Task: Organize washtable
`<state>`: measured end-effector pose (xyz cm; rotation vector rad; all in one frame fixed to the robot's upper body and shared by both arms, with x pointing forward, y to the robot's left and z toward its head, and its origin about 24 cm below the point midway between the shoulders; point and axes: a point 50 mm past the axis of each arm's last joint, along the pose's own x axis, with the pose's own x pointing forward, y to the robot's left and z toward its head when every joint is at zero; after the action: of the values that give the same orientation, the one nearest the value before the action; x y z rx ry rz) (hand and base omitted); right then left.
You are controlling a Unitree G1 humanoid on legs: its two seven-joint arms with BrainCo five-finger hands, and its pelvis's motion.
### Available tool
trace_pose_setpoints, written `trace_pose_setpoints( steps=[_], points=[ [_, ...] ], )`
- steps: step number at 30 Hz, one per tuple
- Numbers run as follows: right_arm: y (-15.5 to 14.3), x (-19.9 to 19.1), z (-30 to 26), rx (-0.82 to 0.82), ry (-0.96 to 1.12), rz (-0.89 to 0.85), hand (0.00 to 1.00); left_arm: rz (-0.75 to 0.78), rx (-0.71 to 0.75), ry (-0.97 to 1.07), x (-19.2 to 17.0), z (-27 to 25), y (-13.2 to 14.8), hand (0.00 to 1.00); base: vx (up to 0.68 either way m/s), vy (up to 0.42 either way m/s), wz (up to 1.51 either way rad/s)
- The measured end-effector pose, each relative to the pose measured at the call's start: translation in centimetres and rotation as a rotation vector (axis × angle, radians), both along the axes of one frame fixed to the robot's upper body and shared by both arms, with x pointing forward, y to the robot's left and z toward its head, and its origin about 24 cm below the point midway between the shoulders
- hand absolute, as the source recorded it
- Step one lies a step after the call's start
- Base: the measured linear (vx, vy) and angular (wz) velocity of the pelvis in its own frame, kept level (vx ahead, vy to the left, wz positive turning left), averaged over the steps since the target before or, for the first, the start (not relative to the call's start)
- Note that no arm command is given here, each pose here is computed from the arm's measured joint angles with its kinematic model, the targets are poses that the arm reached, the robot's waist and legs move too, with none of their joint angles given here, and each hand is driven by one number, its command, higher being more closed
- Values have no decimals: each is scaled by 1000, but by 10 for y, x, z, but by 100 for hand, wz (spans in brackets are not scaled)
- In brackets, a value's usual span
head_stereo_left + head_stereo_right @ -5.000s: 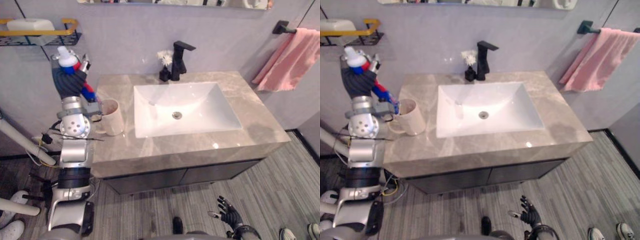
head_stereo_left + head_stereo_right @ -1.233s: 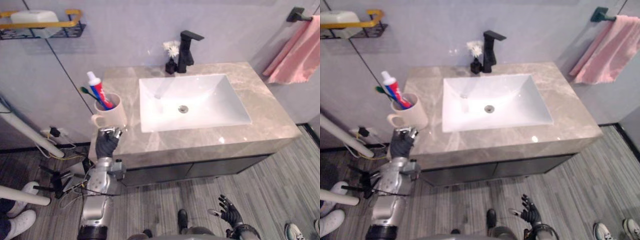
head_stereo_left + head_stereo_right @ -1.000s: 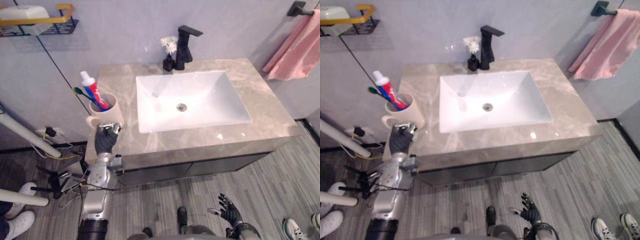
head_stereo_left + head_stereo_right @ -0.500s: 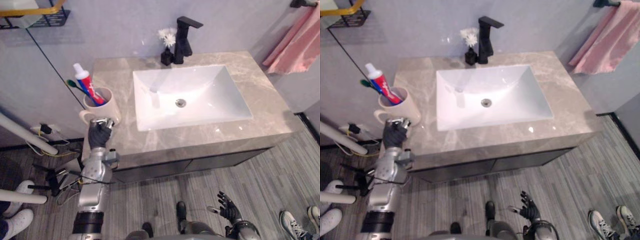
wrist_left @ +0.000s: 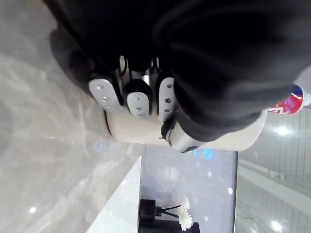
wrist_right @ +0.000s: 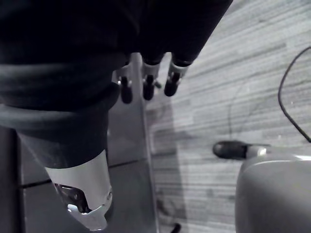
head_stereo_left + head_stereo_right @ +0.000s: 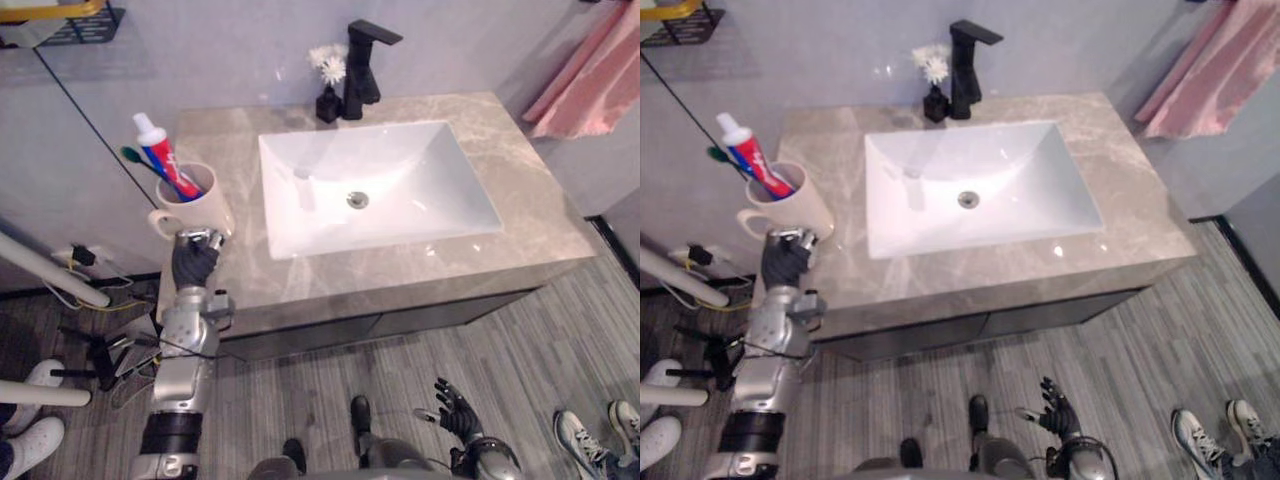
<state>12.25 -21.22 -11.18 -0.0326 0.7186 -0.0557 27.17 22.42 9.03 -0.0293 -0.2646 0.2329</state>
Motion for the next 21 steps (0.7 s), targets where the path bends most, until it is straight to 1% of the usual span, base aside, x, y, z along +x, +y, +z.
trace_pose_setpoints(
  steps=[5, 12, 21],
  points=[
    [-4, 0, 1, -11, 0, 4, 0, -4, 7, -9, 11, 7, 0, 100, 0, 0, 0],
    [-3, 0, 1, -11, 0, 6, 0, -3, 42, -29, 16, 16, 4, 100, 0, 0, 0],
    [-3, 1, 1, -12, -4, 7, 0, 29, 99, -64, 33, 38, 17, 100, -9, 2, -1]
  ],
)
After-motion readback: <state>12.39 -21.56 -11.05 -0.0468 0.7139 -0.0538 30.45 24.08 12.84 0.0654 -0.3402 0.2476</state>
